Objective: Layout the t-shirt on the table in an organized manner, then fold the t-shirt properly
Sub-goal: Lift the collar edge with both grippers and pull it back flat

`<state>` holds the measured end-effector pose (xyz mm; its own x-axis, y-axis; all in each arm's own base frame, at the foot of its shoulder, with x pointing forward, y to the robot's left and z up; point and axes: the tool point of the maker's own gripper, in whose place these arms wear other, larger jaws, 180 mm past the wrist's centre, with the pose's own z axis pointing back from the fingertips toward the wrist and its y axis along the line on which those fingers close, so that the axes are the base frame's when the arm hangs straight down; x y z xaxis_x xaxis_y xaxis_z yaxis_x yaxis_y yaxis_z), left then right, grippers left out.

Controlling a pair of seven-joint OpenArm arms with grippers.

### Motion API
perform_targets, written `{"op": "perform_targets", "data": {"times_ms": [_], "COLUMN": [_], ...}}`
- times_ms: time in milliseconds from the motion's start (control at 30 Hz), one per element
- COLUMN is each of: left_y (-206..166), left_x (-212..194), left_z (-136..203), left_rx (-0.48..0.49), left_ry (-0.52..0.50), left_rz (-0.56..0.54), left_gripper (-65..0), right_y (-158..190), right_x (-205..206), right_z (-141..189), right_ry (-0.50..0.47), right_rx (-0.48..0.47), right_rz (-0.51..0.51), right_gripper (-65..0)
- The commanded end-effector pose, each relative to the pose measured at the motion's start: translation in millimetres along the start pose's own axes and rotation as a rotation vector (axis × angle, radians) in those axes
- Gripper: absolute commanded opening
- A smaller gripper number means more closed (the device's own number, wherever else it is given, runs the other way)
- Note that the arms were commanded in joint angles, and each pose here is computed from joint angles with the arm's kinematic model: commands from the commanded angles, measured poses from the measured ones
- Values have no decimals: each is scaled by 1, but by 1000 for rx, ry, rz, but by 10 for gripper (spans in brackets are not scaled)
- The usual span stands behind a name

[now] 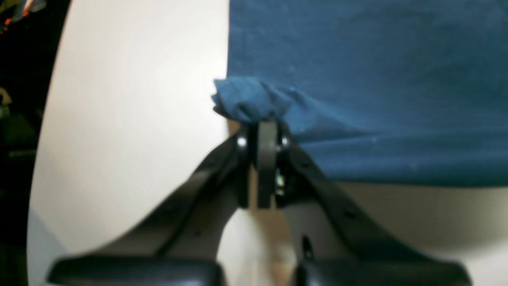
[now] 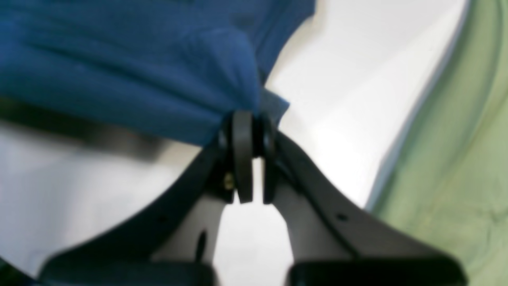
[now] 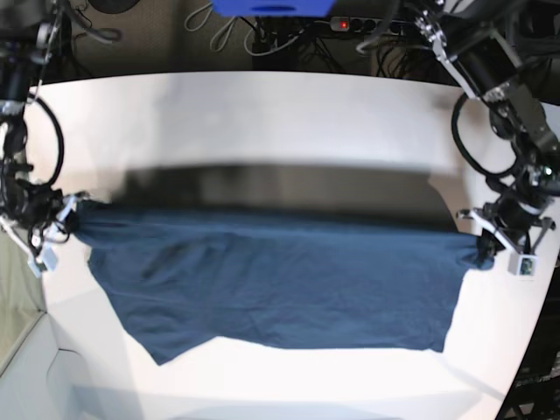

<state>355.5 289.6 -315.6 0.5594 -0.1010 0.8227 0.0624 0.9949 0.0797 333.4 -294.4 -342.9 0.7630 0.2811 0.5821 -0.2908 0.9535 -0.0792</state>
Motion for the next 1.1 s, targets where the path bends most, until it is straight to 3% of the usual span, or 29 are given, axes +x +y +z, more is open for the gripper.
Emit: {"op": "perform_targets", "data": {"times_ms": [0, 300, 633, 1067], "left_y": [12, -1, -24, -29], "left_x": [13, -54, -136, -180], "left_z": [8, 38, 68, 90], "left_rx": [39, 37, -6, -21], "left_ry": [-41, 92, 276, 389], "left_rz": [-19, -68, -51, -49], "left_gripper": [-649, -649, -649, -649], "right_y": [-6, 46, 61, 81], "right_x": [11, -51, -127, -160], "right_z": [12, 40, 57, 64], "right_ry": [-48, -16, 97, 114], "right_rx": [-30, -13, -20, 15], "right_rz": [19, 34, -97, -125], "right_gripper": [-650, -650, -650, -650]}}
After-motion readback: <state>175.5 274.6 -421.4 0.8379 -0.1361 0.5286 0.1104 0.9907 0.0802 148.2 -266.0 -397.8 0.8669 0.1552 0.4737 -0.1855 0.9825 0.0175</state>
